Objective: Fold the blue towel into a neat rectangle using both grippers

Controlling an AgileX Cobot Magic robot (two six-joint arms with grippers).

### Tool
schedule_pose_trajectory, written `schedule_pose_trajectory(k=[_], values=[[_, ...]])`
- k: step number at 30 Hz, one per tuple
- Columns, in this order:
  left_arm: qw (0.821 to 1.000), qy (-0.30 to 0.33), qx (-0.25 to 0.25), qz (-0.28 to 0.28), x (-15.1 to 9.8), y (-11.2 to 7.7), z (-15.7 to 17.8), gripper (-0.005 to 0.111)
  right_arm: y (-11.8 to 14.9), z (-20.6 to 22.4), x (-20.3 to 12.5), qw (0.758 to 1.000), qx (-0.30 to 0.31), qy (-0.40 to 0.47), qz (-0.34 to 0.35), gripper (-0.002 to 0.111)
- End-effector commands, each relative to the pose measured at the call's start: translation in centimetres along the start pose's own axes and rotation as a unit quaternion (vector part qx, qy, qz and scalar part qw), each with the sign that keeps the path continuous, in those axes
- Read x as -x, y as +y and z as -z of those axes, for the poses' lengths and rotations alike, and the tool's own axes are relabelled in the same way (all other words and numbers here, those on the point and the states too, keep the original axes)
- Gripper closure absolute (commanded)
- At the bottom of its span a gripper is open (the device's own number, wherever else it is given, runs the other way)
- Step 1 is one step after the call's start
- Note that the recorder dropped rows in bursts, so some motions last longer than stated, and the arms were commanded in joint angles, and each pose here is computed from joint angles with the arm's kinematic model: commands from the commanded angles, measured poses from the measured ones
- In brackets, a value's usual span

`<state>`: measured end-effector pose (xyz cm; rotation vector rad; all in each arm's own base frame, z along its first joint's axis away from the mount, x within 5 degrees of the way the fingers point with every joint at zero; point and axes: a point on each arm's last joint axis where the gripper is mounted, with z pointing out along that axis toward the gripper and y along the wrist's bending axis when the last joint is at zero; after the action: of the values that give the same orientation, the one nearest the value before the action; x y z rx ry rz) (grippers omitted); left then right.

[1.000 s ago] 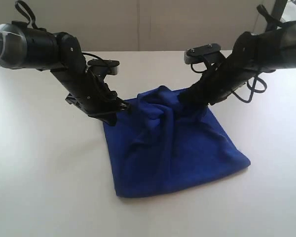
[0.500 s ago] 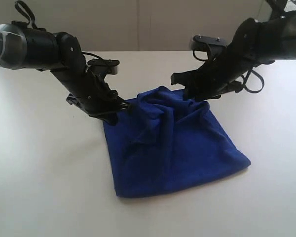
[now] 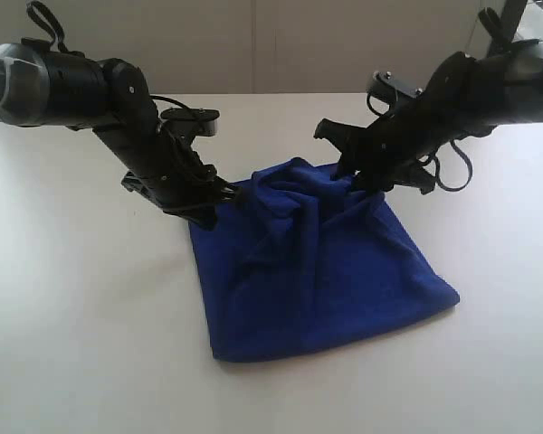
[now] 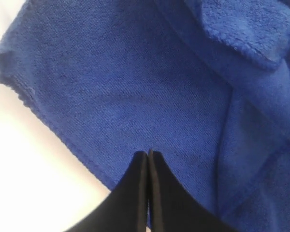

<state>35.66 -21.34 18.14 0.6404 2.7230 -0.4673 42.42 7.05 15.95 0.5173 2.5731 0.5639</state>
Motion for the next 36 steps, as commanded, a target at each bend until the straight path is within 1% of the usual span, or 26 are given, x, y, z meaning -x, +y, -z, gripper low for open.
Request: schedule_pose_trajectory(k=[1,4,13,20,26,29,32,34,36], values=[[1.000,0.006,-0.006,0.007,-0.2,-0.3,0.3,0.107,-0.2,-0.6,0.2,0.998,0.009,-0.007,-0.059,0.074],[1.000,0.007,-0.007,0.006,-0.2,-0.3,0.3,0.107,-0.2,-0.5,0.3,0.997,0.010,-0.012,-0.071,0.074],[1.000,0.006,-0.006,0.005,-0.2,-0.3,0.3,0.107,-1.4,-0.1,0.5,0.997,0.000,0.015,-0.081,0.074],[1.000,0.006,-0.006,0.005,-0.2,-0.3,0.3,0.107,-1.6,-0.4,0.8,0.992,0.002,-0.001,-0.128,0.074],[1.000,0.005,-0.006,0.005,-0.2,-0.3,0.3,0.107,-2.0,-1.8,0.5,0.985,0.011,0.007,-0.174,0.074],[1.000,0.005,-0.006,0.005,-0.2,-0.3,0.3,0.107,-2.1,-2.1,0.4,0.983,0.013,0.006,-0.185,0.074],[1.000,0.005,-0.006,0.005,-0.2,-0.3,0.3,0.107,-2.1,-2.1,0.7,0.982,0.014,-0.006,-0.189,0.077],[1.000,0.005,-0.006,0.005,-0.2,-0.3,0.3,0.107,-2.1,-2.1,0.8,0.982,0.015,-0.012,-0.189,0.082],[1.000,0.004,-0.006,0.005,-0.2,-0.3,0.3,0.107,-2.2,-2.1,0.9,0.982,0.015,-0.019,-0.188,0.089]])
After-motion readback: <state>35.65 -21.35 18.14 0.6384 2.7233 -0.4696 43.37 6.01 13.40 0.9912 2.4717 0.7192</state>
